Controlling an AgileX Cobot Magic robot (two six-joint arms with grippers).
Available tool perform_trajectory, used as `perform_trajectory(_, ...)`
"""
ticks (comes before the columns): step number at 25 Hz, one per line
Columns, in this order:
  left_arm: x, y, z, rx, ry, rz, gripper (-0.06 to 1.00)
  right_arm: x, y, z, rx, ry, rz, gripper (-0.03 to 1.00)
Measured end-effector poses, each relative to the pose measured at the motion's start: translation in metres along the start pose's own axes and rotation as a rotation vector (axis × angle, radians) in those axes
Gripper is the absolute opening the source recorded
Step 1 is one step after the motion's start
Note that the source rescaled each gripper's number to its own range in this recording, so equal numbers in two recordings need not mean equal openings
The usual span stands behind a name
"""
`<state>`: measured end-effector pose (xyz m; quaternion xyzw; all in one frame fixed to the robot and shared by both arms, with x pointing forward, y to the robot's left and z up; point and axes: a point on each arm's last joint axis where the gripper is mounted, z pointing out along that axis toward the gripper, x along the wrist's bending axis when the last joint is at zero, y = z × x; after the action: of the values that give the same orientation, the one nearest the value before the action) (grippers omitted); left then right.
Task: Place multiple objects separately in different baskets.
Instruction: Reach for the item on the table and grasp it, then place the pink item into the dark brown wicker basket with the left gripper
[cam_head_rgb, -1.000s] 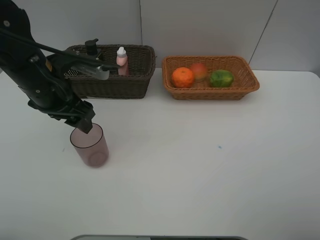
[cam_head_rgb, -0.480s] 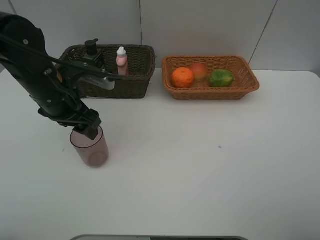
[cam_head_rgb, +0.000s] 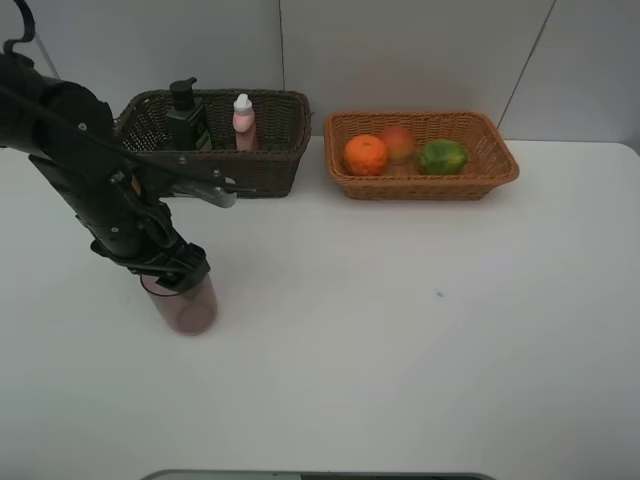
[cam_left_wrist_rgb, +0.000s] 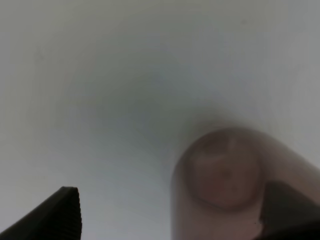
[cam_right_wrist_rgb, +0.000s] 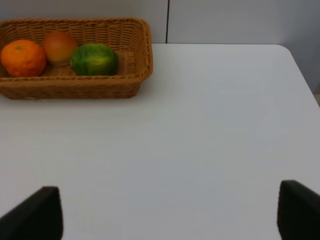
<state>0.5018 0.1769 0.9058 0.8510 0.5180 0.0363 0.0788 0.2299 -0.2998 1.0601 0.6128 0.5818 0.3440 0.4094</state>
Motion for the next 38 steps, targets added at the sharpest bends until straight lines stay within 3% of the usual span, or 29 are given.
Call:
perform_trajectory(3,0.0002,0.002,0.001,-0.02,0.002,0.0,0.92,0.0,0.0,0.0,0.0,0.0,0.0,0.74)
perform_trajectory(6,0.0003,0.0025,0.0013,-0.025,0.002,0.0,0.79,0.0,0.0,0.0,0.0,0.0,0.0,0.74)
perform_trajectory(8,0.0003,0.0026,0.0013,-0.026,0.002,0.0,0.59,0.0,0.0,0.0,0.0,0.0,0.0,0.74)
perform_trajectory(11,0.0003,0.0026,0.0013,-0.026,0.002,0.0,0.2,0.0,0.0,0.0,0.0,0.0,0.0,0.74)
perform_trajectory(13,0.0003,0.0026,0.0013,-0.026,0.002,0.0,0.02,0.0,0.0,0.0,0.0,0.0,0.0,0.74)
perform_trajectory(38,0.0003,0.0029,0.0009,-0.03,0.003,0.0,0.0,0.0,0.0,0.0,0.0,0.0,0.0,0.74)
